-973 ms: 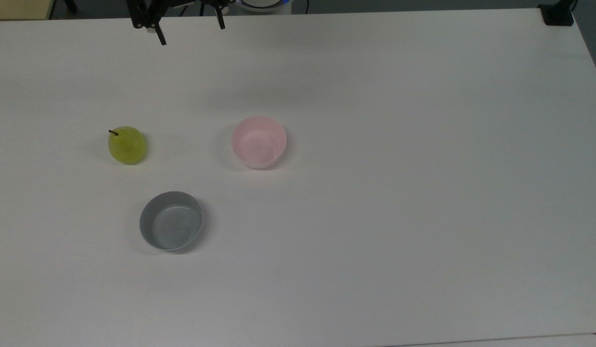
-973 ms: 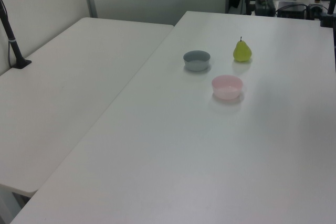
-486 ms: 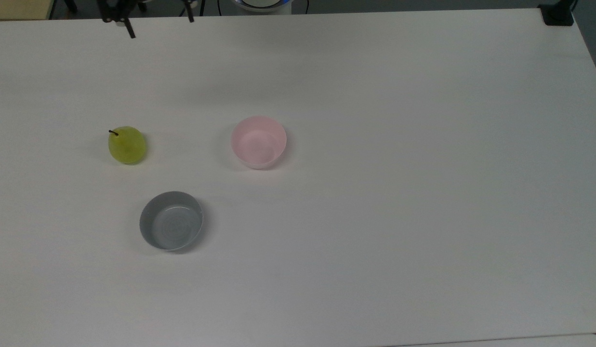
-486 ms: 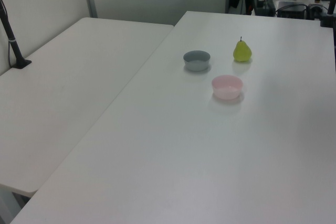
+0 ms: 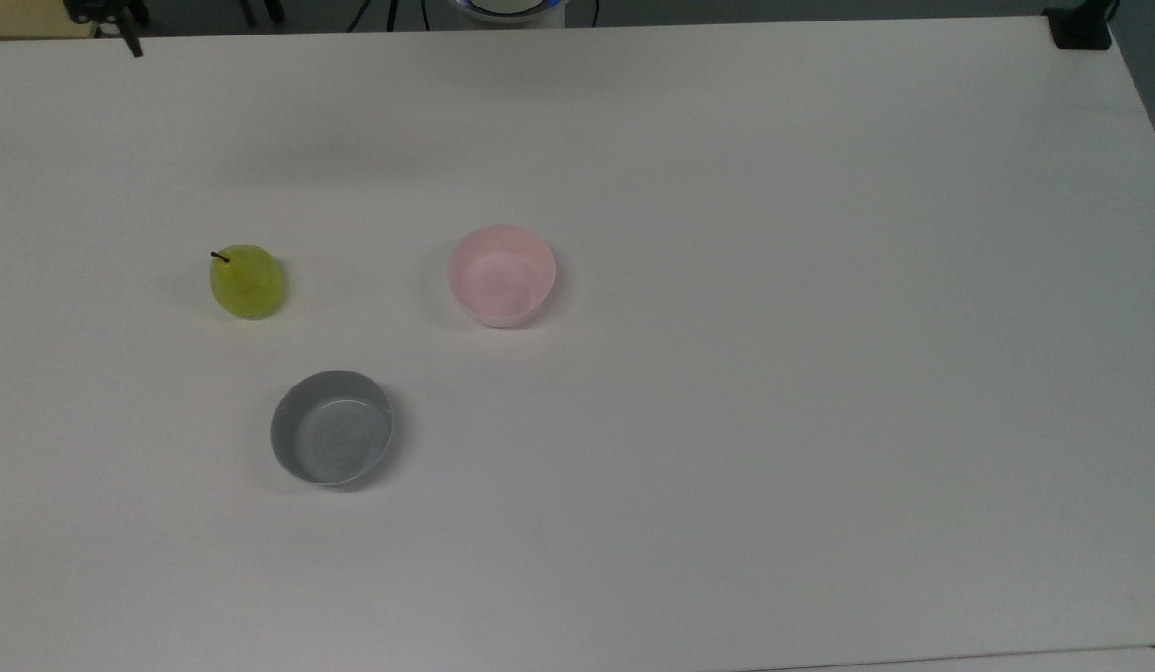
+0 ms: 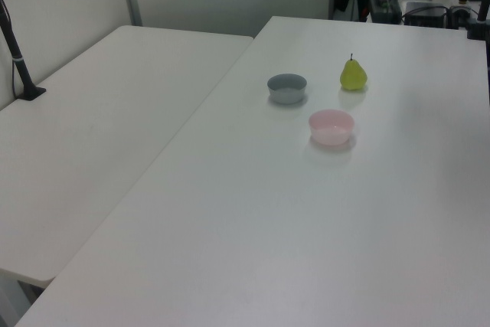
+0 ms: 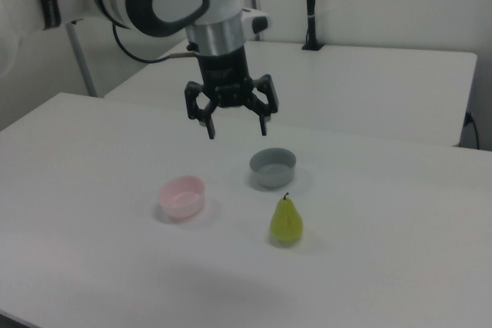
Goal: Place the pear in the bowl
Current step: 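Lower the gripper over the pear and close on it, then lift the pear and carry it toward the pink bowl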
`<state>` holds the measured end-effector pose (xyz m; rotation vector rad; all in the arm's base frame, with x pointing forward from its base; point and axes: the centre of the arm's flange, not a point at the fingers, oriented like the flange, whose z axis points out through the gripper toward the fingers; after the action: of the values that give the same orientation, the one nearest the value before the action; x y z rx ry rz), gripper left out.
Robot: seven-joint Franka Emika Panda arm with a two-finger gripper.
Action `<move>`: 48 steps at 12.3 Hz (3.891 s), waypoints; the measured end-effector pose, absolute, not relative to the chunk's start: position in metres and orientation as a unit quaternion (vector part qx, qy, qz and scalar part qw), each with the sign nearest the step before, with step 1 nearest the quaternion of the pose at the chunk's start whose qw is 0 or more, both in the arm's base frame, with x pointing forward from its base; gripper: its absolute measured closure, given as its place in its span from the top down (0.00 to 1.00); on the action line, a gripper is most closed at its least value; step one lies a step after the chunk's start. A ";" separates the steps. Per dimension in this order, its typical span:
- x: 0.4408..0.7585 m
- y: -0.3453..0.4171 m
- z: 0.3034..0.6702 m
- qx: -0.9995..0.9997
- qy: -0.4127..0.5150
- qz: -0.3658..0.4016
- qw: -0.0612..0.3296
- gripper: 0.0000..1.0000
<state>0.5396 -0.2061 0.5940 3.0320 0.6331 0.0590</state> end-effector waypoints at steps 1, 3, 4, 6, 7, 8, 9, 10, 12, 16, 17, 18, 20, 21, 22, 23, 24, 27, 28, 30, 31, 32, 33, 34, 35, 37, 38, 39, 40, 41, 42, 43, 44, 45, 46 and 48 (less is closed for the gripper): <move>0.542 -0.220 0.583 0.980 0.195 0.018 0.025 1.00; 0.552 -0.238 0.547 0.983 0.183 0.010 0.028 1.00; 0.559 -0.243 0.525 0.983 0.181 0.006 0.029 1.00; 0.569 -0.246 0.483 0.985 0.170 0.003 0.031 1.00; 0.572 -0.247 0.465 0.987 0.156 0.011 0.030 1.00; 0.574 -0.246 0.449 0.990 0.139 0.025 0.026 1.00; 0.576 -0.247 0.433 0.991 0.122 0.039 0.027 1.00; 0.578 -0.247 0.419 0.992 0.113 0.046 0.029 1.00; 0.584 -0.248 0.396 0.993 0.100 0.056 0.031 1.00; 0.602 -0.235 0.356 0.994 0.084 0.063 0.041 1.00; 0.604 -0.231 0.347 0.994 0.082 0.058 0.039 1.00; 0.606 -0.228 0.338 0.995 0.081 0.052 0.038 1.00; 0.608 -0.224 0.329 0.995 0.082 0.045 0.036 0.81; 0.608 -0.225 0.331 0.995 0.082 0.047 0.037 0.71; 0.609 -0.225 0.331 0.995 0.081 0.047 0.037 0.71; 0.609 -0.225 0.331 0.995 0.081 0.048 0.037 0.70; 0.609 -0.225 0.333 0.995 0.081 0.049 0.038 0.70; 0.609 -0.225 0.349 0.995 0.080 0.055 0.037 0.70; 0.609 -0.223 0.357 0.995 0.081 0.053 0.033 0.70; 0.607 -0.214 0.390 0.995 0.087 0.039 0.016 0.70; 0.606 -0.208 0.409 0.996 0.088 0.032 0.007 0.70; 0.606 -0.203 0.432 0.996 0.087 0.026 -0.002 0.70; 0.605 -0.196 0.457 0.996 0.085 0.017 -0.011 0.70; 0.604 -0.187 0.482 0.997 0.080 0.005 -0.021 0.70; 0.603 -0.181 0.498 0.997 0.075 -0.005 -0.027 0.70; 0.598 -0.162 0.539 0.997 0.065 -0.025 -0.040 0.70; 0.596 -0.152 0.552 0.996 0.066 -0.032 -0.045 0.70; 0.593 -0.140 0.564 0.996 0.069 -0.035 -0.048 0.70; 0.592 -0.131 0.572 0.996 0.071 -0.035 -0.050 0.70; 0.589 -0.111 0.586 0.996 0.071 -0.029 -0.051 0.70; 0.585 -0.093 0.598 0.996 0.066 -0.022 -0.051 0.70; 0.583 -0.081 0.605 0.996 0.065 -0.017 -0.050 0.70; 0.579 -0.064 0.611 0.996 0.069 -0.015 -0.050 0.70; 0.576 -0.047 0.612 0.996 0.072 -0.011 -0.049 0.70; 0.575 -0.036 0.611 0.996 0.070 -0.002 -0.048 0.70; 0.573 -0.007 0.594 0.996 0.074 0.021 -0.046 0.70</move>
<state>0.5730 -0.0069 0.5938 3.2238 0.2407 0.0680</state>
